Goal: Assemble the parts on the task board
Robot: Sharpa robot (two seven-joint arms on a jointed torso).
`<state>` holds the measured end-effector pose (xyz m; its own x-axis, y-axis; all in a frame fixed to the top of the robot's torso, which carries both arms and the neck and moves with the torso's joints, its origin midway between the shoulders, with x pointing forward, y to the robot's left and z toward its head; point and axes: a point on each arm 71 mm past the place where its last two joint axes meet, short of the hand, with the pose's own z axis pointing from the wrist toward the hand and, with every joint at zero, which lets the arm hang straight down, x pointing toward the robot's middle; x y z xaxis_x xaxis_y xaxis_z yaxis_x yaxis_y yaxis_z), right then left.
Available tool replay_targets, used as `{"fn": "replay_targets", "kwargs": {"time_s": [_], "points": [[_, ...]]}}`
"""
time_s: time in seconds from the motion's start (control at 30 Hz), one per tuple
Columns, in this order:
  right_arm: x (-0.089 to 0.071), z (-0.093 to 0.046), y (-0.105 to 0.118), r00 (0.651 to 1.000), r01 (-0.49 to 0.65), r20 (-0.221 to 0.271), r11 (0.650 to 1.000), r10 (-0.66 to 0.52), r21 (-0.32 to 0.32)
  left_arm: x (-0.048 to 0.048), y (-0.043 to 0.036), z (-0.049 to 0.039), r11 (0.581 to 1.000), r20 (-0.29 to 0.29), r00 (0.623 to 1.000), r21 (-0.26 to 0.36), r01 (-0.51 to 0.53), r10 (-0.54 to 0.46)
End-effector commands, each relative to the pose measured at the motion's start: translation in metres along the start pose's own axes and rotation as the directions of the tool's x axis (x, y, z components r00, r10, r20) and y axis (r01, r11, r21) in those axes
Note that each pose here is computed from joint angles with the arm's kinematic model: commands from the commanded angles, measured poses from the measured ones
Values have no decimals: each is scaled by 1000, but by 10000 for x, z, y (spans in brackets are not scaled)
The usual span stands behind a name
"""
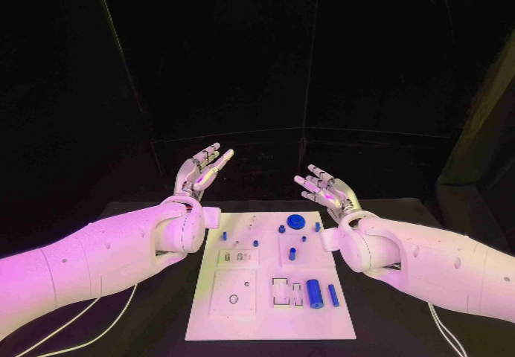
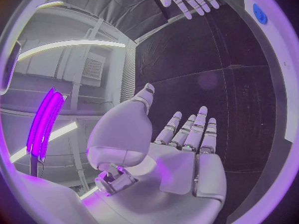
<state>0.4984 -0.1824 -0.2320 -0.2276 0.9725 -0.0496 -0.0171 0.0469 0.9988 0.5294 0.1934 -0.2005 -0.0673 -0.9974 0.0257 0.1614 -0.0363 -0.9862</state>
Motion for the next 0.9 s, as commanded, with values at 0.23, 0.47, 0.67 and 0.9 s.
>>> {"fn": "replay_targets", "kwargs": {"time_s": [0.23,0.47,0.67,0.9], "points": [[148,92,-17,958,70,-280,998,-66,6,33,-82,41,992,-66,995,93,83,-77],[-224,124,130,910,367,-167,924,-381,-108,-174,-122,-64,991,-75,993,92,101,-95],[-288,135,249,860,460,-165,873,-483,-159,-186,-166,-131,990,-106,991,103,97,-86],[-362,203,459,779,578,-138,786,-612,-221,-214,-218,-212,989,-137,988,116,86,-70]]}}
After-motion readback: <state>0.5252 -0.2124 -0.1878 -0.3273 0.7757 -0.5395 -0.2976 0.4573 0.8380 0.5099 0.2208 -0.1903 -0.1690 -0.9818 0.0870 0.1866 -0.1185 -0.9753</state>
